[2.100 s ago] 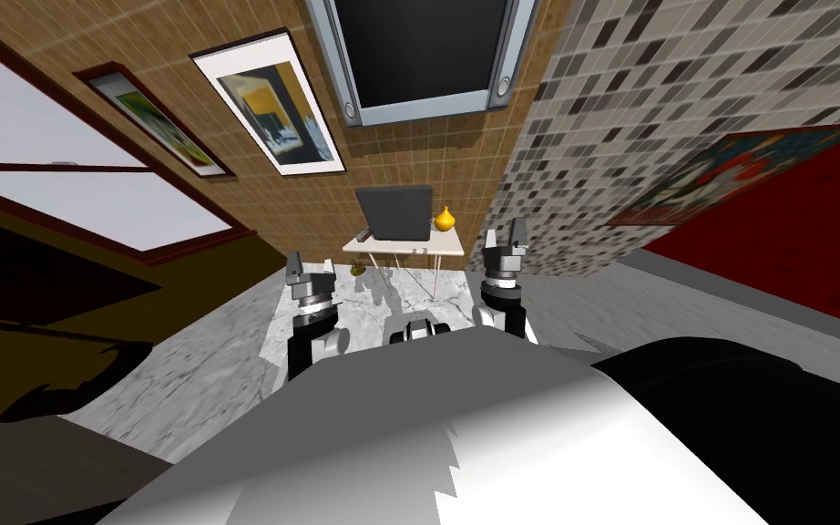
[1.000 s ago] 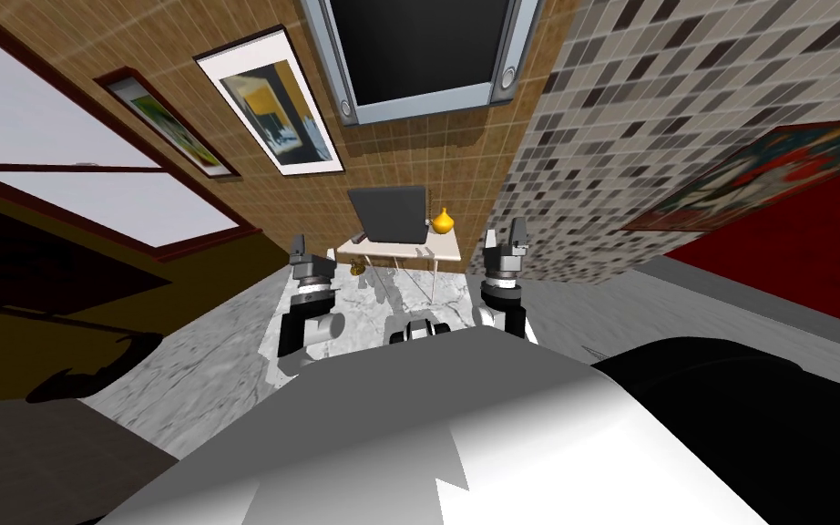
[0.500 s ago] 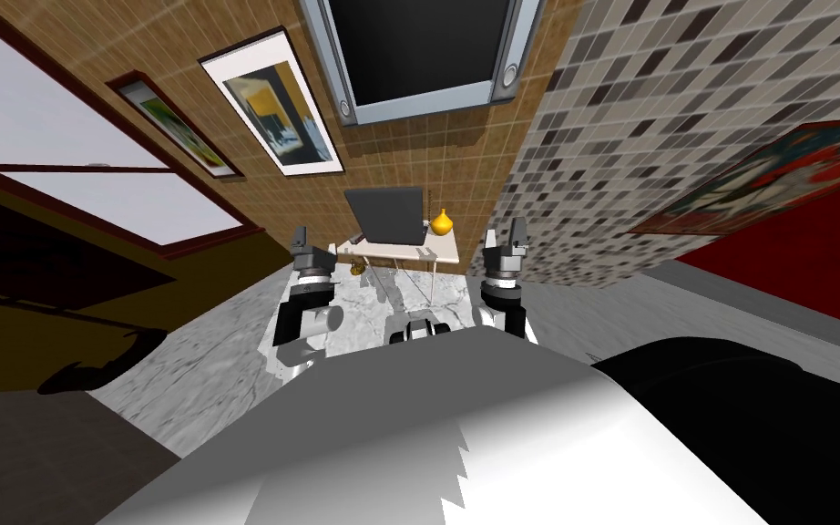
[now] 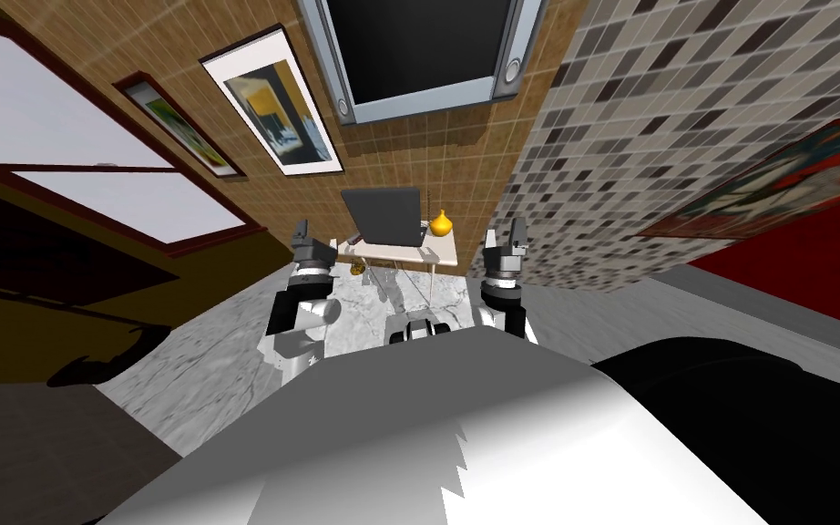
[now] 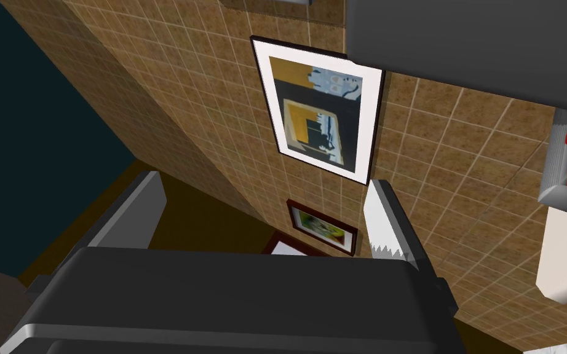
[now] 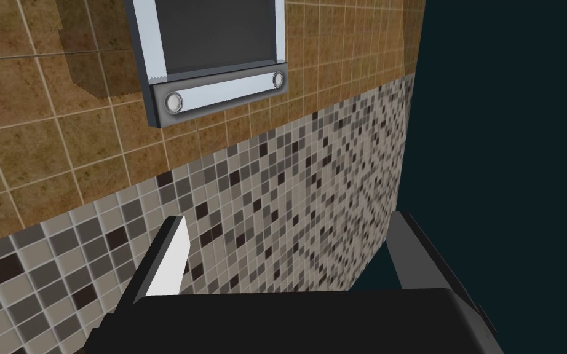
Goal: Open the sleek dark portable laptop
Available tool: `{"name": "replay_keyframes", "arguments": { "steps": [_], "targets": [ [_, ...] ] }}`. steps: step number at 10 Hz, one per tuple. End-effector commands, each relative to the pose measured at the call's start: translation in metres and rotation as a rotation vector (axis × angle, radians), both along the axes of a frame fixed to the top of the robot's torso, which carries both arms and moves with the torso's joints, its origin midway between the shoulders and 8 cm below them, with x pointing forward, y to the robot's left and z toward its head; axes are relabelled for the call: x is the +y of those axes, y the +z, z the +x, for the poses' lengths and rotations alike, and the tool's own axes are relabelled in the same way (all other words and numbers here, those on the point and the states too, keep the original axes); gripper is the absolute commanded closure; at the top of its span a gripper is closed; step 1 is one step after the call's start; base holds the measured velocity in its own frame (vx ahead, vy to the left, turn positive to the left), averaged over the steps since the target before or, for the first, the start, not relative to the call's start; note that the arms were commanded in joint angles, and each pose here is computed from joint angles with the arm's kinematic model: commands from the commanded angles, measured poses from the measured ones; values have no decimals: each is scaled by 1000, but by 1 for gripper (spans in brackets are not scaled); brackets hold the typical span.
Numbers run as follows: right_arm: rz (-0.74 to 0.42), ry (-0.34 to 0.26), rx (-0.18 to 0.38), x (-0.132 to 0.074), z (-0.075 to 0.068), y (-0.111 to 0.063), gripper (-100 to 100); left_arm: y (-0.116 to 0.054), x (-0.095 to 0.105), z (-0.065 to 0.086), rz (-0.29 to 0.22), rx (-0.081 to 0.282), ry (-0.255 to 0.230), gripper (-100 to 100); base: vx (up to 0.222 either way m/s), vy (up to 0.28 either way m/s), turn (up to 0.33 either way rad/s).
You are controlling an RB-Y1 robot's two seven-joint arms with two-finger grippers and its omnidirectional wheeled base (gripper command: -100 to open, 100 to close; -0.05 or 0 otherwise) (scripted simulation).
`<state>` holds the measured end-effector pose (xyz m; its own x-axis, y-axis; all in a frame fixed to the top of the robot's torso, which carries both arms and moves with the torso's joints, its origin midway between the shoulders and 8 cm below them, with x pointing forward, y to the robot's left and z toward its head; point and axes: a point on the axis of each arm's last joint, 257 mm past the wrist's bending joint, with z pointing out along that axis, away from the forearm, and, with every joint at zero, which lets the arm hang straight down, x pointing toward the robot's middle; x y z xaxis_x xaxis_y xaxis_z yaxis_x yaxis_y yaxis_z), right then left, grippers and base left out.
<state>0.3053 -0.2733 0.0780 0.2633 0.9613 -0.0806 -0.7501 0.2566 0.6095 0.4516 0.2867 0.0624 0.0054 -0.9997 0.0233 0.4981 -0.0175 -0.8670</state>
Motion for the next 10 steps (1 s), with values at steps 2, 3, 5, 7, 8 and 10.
{"name": "replay_keyframes", "arguments": {
  "steps": [2,3,5,7,8,10],
  "targets": [
    [0,0,0,0,0,0,0,5,-3,11,-6,41,-13,-100,21,-71,60],
    [0,0,0,0,0,0,0,2,-3,13,-7,54,-12,-100,14,-37,-19],
    [0,0,0,0,0,0,0,9,-6,20,-11,73,-25,-100,21,-68,58],
    [0,0,0,0,0,0,0,22,-9,24,-14,72,-38,-100,29,-54,29],
    [0,0,0,0,0,0,0,16,-9,27,-15,96,-38,-100,34,-71,44],
    [0,0,0,0,0,0,0,29,-13,31,-17,94,-52,-100,26,-47,31]
  ]
}}
